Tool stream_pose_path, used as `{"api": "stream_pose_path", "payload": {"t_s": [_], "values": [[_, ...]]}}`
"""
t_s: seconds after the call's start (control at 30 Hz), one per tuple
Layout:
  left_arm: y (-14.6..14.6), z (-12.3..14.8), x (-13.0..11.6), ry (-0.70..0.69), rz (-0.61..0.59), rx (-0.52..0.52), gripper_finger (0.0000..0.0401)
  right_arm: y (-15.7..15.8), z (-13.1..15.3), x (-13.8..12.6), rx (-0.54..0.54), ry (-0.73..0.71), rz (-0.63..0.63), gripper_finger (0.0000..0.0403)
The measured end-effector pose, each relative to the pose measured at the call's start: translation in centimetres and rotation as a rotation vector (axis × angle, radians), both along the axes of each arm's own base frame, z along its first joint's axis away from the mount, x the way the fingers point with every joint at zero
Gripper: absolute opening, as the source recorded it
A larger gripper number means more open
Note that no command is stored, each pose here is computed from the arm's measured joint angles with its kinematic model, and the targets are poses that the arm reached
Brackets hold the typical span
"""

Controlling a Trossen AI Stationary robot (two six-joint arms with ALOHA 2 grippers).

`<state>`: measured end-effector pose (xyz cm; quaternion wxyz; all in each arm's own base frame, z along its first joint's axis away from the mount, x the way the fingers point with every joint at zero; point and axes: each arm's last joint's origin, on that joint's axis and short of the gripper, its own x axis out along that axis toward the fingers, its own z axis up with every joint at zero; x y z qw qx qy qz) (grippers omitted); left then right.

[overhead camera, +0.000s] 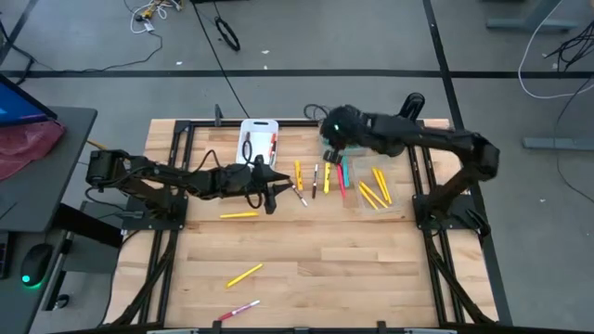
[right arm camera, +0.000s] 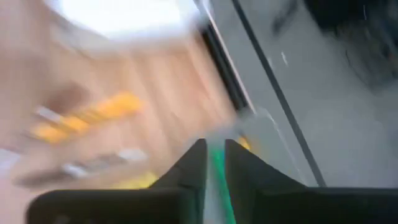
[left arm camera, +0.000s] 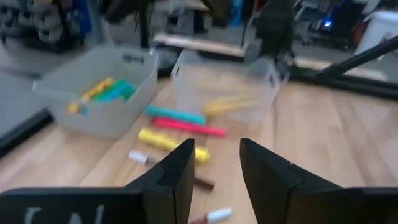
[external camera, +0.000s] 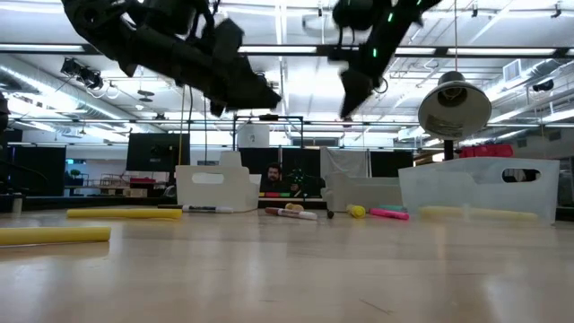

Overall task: Pick & Place Markers
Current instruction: Put the yellow pen into the transparent bin

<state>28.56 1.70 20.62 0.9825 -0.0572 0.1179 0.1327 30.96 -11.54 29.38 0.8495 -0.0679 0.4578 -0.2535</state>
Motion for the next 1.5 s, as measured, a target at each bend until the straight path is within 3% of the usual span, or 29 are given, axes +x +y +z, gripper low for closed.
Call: {"api": "stream_pose_path", "payload": {"t_s": [0.17,0.3,0.4,0.53,0.67,0.87,1.0,1.13,1.37,1.5], "values": [[-2.0,2.1,-1.3,-0.008,-0.075,0.13,0.0133,7.0,-0.3,0.2,0.003,-0.195,0.173,0.0007],[-4.6,4.4,-2.9,-0.08,-0.187,0.234,0.0133,12.4,-2.1,0.3,0.032,-0.382,0.308,0.0011],[-6.6,5.7,-3.9,-0.113,-0.197,0.323,0.0133,15.9,-4.3,0.0,0.038,-0.475,0.435,0.0015],[-10.0,6.7,-4.4,-0.064,-0.171,0.48,0.0125,18.9,-7.9,-1.3,0.055,-0.562,0.541,0.0011],[-12.1,6.5,-4.5,0.036,-0.169,0.569,0.0116,20.4,-10.0,-2.9,0.218,-0.707,0.516,0.0005],[-12.9,6.5,-4.5,-0.011,-0.232,0.458,0.0115,20.5,-11.3,-4.4,0.422,-0.817,0.459,0.0015],[-13.2,5.4,-5.0,0.091,-0.266,0.491,0.013,20.5,-11.5,-4.5,0.438,-0.822,0.447,0.0028],[-14.4,4.3,-6.0,0.19,-0.35,0.517,0.0177,20.3,-11.4,-4.5,0.416,-0.823,0.453,0.0039],[-17.5,1.7,-7.4,0.284,-0.384,0.296,0.0281,19.9,-11.4,-4.4,0.361,-0.822,0.456,0.0049],[-19.5,-1.2,-7.9,0.373,-0.363,0.167,0.0309,19.5,-11.4,-4.2,0.329,-0.819,0.457,0.005]]}}
